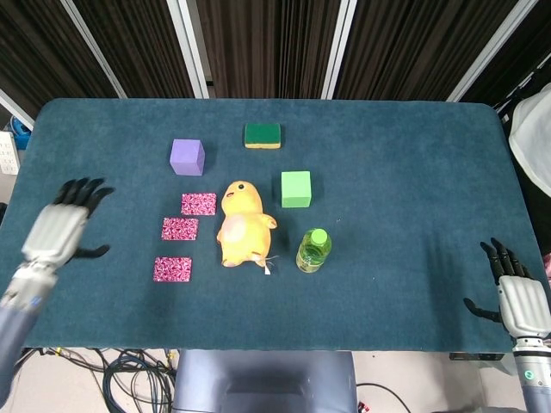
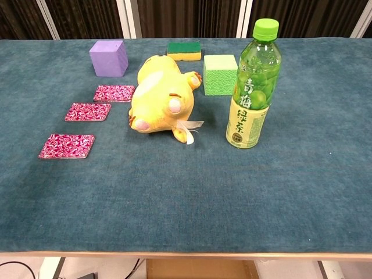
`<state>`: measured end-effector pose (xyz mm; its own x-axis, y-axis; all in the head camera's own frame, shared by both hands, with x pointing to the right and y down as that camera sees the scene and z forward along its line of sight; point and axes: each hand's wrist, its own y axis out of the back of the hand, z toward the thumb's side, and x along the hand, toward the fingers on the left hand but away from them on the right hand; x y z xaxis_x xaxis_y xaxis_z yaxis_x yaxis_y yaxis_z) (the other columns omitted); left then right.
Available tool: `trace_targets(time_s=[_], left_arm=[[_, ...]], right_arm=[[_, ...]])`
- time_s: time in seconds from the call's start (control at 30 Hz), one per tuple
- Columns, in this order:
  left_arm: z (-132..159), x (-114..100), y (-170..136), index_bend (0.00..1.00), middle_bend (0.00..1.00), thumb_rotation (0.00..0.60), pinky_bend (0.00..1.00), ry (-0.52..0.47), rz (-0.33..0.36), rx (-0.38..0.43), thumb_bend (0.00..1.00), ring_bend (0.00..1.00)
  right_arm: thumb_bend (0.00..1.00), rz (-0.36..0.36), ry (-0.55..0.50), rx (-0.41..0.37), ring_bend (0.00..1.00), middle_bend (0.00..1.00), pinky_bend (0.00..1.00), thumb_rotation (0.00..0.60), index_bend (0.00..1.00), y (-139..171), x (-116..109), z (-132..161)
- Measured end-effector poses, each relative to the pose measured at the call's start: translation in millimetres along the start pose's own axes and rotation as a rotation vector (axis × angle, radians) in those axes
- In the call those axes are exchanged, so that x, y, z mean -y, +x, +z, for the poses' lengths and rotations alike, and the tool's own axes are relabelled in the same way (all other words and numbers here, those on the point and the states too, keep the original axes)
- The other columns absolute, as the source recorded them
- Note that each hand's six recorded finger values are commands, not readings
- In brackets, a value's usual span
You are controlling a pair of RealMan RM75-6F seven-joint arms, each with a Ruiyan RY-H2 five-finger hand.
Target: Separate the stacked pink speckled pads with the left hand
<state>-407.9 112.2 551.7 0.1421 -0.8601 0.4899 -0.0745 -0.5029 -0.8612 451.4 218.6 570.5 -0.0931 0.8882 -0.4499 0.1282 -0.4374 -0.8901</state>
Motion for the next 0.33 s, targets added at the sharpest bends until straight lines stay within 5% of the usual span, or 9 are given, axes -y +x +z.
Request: trace_targets(time_s=[0.2, 0.33], left_arm=[[-63.2, 3.2, -66.9, 0.19, 0.13, 0.6, 0.0, -0.069, 0.049, -0.095, 0.14, 0.0], [-89.4, 4.5, -83.3, 0.19, 0.13, 0.6, 0.0, -0.079, 0.061, -0.135, 0.14, 0.0]], right_arm=[[0.18, -0.035, 0.002, -0.029, 0.05, 0.0, 0.22, 0.6, 0.0, 1.7, -3.3, 6.2], [0.18, -0.051, -0.001, -0.047, 0.05, 0.0, 0.22, 0.6, 0.0, 5.8, -6.1, 10.9]])
